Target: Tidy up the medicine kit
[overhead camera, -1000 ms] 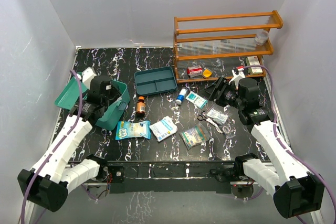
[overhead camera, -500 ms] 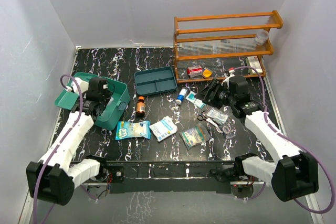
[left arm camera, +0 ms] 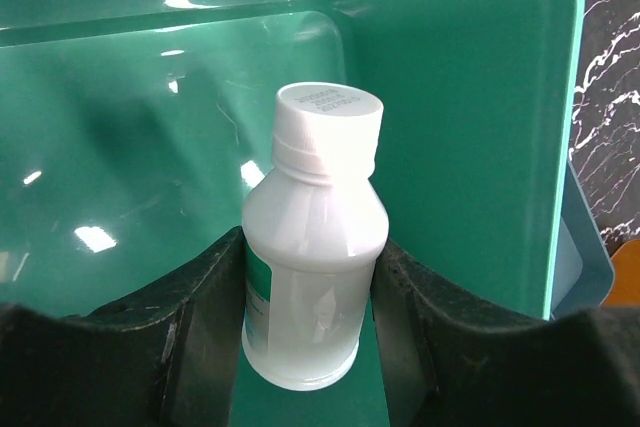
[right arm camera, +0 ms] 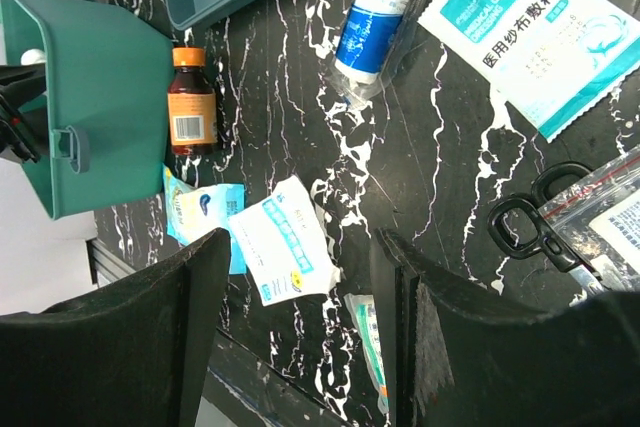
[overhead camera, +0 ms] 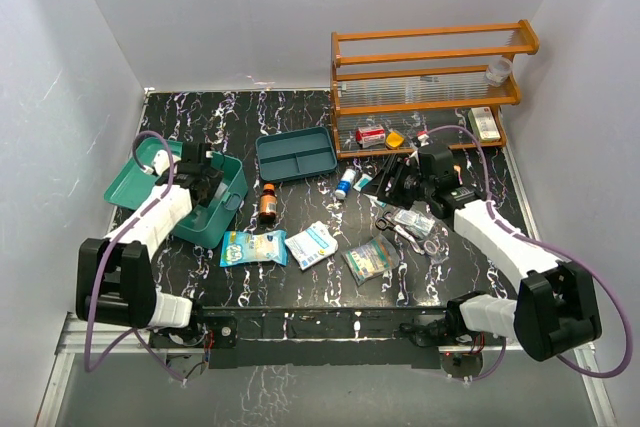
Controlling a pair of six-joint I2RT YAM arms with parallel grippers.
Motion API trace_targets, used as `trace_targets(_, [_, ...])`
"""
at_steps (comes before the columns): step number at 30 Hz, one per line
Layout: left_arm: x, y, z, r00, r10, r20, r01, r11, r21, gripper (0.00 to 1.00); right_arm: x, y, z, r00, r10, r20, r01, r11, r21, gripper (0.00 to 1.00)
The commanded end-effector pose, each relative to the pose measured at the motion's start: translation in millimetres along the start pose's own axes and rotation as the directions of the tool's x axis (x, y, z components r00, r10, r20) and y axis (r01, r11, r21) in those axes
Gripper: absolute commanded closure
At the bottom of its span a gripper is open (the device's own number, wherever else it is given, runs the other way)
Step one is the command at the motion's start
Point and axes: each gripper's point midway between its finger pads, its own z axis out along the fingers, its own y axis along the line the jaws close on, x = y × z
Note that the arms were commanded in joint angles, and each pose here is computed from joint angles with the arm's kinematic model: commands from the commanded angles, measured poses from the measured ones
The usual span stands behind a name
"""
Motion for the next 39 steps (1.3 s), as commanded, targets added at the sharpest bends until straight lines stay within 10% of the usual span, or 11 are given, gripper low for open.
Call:
trace_targets(1, [1.4, -13.8, 8.5, 0.999, -0.053, -0.006, 0.053, 0.998, 0.031, 0.60, -25.0, 19.7, 3.7, 0.995, -0.064, 0.072, 0.067, 0.997, -0.039, 0.44])
trace_targets(20, [13.7, -24.4, 30.9, 0.999, 0.020, -0.037, -0.018, 0.999, 0.050, 0.34, -35.6, 57.0, 5.0, 0.981, -0.114, 0.155, 0.133, 0.984, -0.116, 0.46])
trace_targets(39, [-20.5, -25.5, 15.8, 0.966, 0.241, 0.094, -0.246, 0.968, 0.053, 0.39, -22.9, 63.8, 19.4, 0.983, -0.142, 0.120, 0.154, 0.982, -0.106, 0.46])
